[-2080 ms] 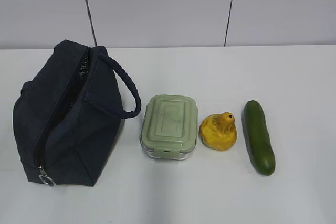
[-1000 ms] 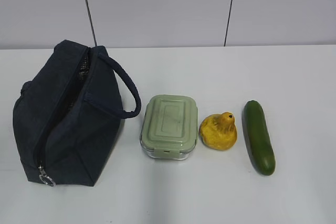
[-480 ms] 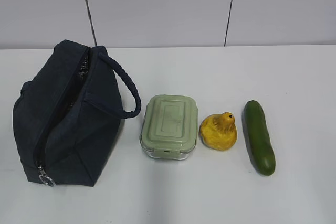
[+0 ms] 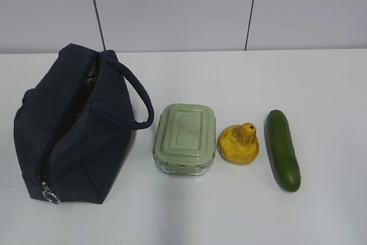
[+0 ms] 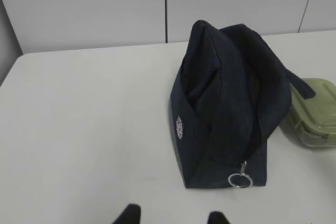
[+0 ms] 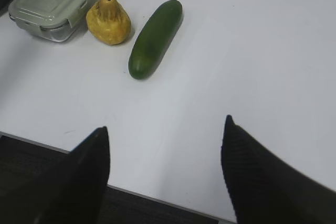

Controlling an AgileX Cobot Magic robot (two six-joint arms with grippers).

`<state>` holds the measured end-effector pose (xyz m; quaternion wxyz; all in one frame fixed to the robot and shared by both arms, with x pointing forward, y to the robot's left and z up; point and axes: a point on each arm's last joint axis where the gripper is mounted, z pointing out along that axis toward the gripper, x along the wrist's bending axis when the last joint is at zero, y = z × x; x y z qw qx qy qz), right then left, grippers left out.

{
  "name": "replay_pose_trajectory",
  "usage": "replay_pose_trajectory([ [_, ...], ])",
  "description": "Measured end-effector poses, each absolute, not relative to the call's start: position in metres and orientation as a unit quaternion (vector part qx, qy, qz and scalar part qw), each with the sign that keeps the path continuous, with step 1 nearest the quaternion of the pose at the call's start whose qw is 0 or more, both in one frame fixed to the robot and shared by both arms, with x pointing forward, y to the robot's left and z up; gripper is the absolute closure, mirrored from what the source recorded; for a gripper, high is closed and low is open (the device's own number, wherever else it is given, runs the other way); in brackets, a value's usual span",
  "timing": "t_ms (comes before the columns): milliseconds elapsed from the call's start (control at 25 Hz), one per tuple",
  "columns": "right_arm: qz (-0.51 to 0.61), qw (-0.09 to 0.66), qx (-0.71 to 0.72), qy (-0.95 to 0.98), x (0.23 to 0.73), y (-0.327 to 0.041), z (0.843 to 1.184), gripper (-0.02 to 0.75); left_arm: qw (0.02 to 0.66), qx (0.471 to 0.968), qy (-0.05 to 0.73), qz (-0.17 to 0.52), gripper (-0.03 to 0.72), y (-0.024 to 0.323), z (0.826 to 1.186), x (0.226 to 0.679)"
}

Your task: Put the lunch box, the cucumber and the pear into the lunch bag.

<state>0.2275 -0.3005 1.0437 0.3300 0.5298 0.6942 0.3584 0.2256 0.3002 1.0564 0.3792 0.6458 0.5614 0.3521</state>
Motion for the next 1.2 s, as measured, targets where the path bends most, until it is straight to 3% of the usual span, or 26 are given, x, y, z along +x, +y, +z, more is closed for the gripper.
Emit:
replay_pose_trajectory([
  [560,0.358,0.331,0.532,0.692,0.227,-0.301,1.044,0.221,0.372,0.652,0.567,0.339,0.446,0.299,1.057,0.231],
  [920,0.361,0.328,0.562,0.668,0.228,-0.304,1.044,0.221,0.33,0.675,0.589,0.297,0.446,0.297,1.056,0.252],
  [1200,0.322,0.25,0.597,0.691,0.252,-0.295,1.046,0.221,0.319,0.686,0.601,0.258,0.446,0.293,1.058,0.267],
])
